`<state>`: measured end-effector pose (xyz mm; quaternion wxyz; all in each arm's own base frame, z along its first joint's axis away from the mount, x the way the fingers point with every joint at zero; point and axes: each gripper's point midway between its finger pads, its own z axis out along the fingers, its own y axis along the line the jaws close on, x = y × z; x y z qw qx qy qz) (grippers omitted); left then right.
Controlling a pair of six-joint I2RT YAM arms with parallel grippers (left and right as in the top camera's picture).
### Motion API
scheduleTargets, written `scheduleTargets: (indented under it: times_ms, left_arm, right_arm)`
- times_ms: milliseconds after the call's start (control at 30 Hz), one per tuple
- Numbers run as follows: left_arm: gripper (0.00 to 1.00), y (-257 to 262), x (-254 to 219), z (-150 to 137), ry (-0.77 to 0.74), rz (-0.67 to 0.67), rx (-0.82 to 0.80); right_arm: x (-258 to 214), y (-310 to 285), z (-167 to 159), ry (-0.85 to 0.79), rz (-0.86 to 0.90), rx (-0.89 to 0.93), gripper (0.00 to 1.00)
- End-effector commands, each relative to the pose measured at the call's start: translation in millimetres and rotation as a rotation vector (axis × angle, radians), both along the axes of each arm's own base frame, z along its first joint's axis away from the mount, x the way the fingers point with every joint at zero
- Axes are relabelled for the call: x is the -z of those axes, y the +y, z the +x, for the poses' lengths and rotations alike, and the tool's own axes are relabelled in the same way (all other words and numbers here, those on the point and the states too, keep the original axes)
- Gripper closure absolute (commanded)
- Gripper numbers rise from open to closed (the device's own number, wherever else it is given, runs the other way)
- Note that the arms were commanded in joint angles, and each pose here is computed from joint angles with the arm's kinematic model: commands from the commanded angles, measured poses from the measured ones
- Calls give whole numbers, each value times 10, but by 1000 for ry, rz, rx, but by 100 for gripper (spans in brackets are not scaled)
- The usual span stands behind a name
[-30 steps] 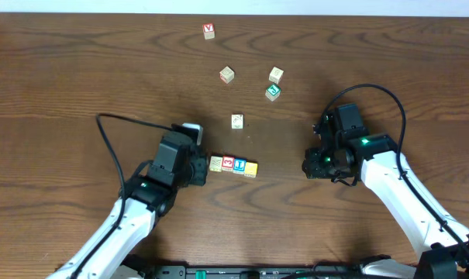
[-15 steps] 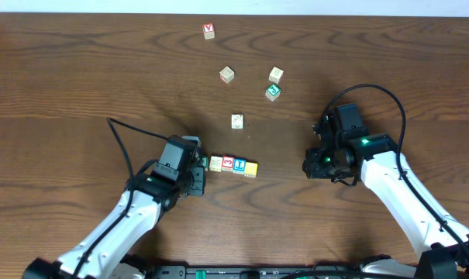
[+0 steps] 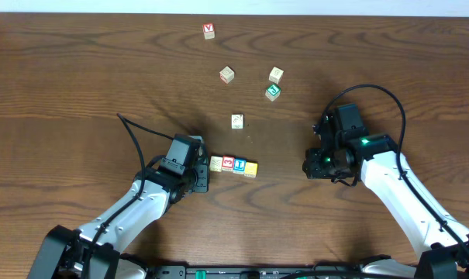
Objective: Lift 5 blocks
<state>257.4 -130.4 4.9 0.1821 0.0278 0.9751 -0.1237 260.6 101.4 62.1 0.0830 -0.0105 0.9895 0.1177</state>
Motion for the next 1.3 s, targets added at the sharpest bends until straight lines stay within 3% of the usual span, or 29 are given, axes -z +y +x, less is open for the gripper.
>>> scheduleTargets:
  times_ms: [0,1267]
  left_arm:
    - [92,-26,-4,17,-2,-10,-3]
    - [93,-165,-100,15,-12,-87,31]
  right_arm:
    - [26,21,-29,14,3,0,55]
    - [30,-3,-16,7,-11,3,54]
